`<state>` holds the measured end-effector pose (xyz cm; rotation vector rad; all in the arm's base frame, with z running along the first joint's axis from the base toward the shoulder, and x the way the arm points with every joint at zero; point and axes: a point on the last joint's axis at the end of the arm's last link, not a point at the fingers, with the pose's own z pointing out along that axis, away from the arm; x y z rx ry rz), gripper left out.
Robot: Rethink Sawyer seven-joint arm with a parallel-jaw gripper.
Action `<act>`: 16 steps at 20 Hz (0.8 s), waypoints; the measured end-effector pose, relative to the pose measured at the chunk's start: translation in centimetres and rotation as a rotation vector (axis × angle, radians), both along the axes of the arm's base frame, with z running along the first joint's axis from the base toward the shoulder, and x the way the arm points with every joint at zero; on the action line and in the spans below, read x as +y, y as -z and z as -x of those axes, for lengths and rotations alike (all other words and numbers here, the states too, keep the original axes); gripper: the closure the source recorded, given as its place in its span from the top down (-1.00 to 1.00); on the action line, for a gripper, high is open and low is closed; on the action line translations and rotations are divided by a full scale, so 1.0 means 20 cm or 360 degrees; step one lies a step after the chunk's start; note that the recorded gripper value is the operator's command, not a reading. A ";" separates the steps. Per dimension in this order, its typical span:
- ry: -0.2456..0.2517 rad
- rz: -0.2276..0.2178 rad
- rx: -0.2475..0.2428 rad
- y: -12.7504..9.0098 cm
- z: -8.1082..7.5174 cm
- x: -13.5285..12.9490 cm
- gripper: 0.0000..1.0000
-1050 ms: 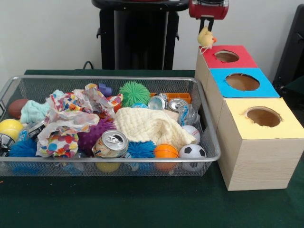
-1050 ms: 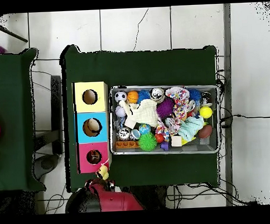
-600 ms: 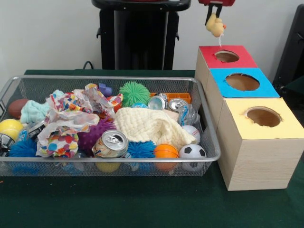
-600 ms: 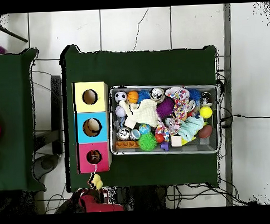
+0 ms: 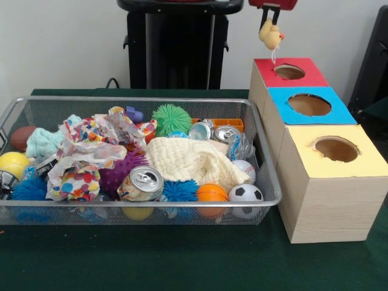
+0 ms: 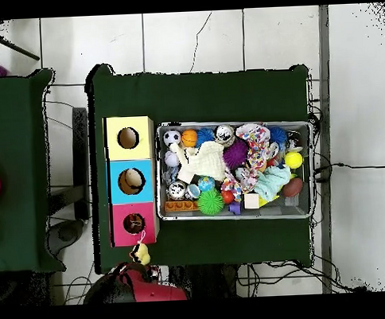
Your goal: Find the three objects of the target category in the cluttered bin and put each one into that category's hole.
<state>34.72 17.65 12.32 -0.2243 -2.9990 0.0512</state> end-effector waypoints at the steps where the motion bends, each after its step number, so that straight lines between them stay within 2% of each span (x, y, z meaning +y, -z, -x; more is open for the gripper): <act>1: 0.0006 0.0001 -0.0001 0.01 0.00 0.00 -1.00; 7: 0.0037 0.0006 -0.0020 0.07 -0.02 0.00 -1.00; 16: 0.0018 0.0005 -0.0006 0.11 -0.02 0.04 -1.00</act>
